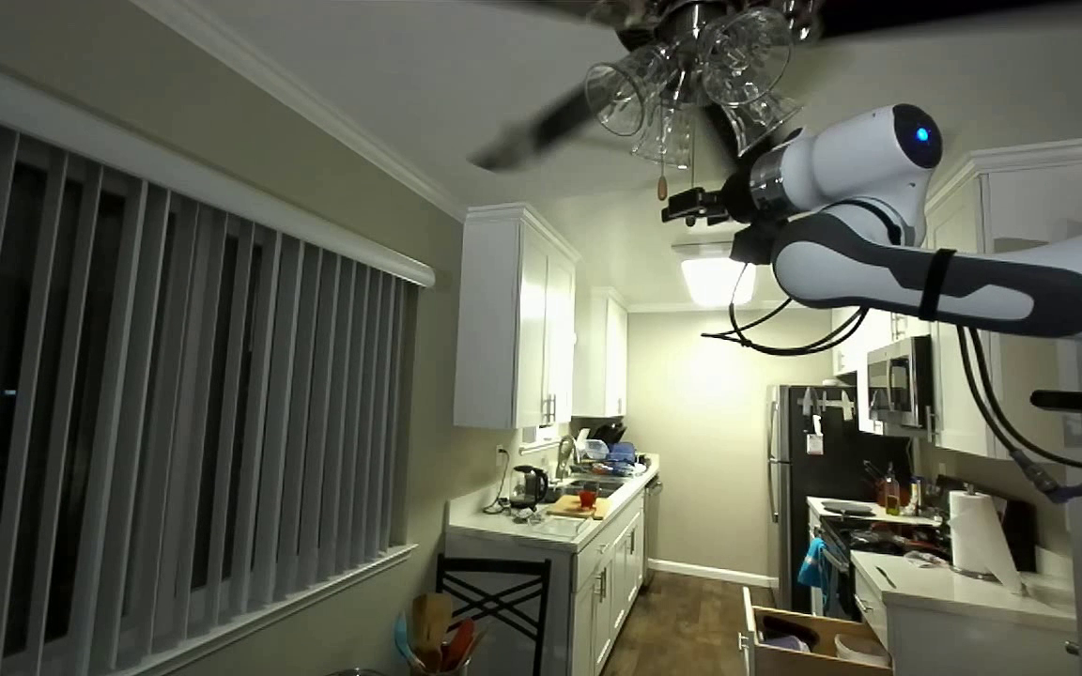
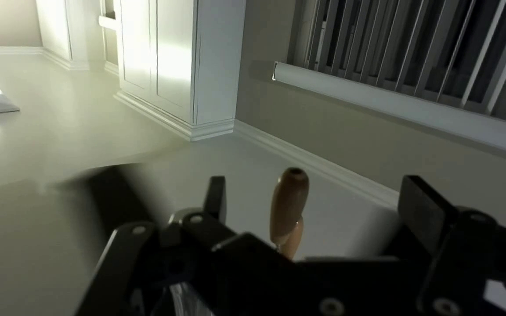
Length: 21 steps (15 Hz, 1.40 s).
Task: Pull the longer white cord of the ceiling fan
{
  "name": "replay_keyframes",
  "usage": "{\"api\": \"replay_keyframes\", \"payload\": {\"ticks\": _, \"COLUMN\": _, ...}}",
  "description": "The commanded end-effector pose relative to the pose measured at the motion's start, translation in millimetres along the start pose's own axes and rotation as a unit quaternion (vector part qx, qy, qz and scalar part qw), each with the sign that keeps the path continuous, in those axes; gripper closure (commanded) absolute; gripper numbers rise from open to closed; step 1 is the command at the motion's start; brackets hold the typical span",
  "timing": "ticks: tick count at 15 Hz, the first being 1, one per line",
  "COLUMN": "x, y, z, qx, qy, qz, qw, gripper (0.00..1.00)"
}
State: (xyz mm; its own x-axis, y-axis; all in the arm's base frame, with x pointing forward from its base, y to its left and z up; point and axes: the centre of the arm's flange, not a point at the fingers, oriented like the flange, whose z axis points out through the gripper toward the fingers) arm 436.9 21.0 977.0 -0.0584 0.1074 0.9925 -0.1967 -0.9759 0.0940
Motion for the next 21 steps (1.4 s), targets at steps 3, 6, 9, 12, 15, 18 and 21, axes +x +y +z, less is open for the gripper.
{"api": "replay_keyframes", "payload": {"ticks": 3, "x": 18.7, "y": -7.7, "z": 23.7, "qx": -0.001, "qy": 0.012, "qz": -0.009, "qw": 0.9999, "gripper": 0.26}}
{"api": "replay_keyframes", "payload": {"ticks": 6, "x": 21.1, "y": -5.6, "z": 24.5, "qx": -0.006, "qy": 0.016, "qz": -0.005, "qw": 0.9998, "gripper": 0.4}}
{"api": "replay_keyframes", "payload": {"ticks": 9, "x": 22.4, "y": -0.3, "z": 20.9, "qx": -0.01, "qy": 0.02, "qz": -0.002, "qw": 0.9997, "gripper": 0.6}}
{"api": "replay_keyframes", "payload": {"ticks": 12, "x": 23.0, "y": 4.3, "z": 19.3, "qx": -0.013, "qy": 0.022, "qz": -0.001, "qw": 0.9997, "gripper": 0.79}}
{"api": "replay_keyframes", "payload": {"ticks": 15, "x": 21.8, "y": 9.7, "z": 18.2, "qx": -0.018, "qy": 0.022, "qz": 0.001, "qw": 0.9996, "gripper": 0.99}}
{"api": "replay_keyframes", "payload": {"ticks": 18, "x": 20.5, "y": 13.1, "z": 19.3, "qx": -0.022, "qy": 0.02, "qz": 0.0, "qw": 0.9996, "gripper": 1.0}}
{"api": "replay_keyframes", "payload": {"ticks": 21, "x": 11.3, "y": 16.6, "z": 24.1, "qx": -0.025, "qy": 0.005, "qz": -0.004, "qw": 0.9997, "gripper": 0.98}}
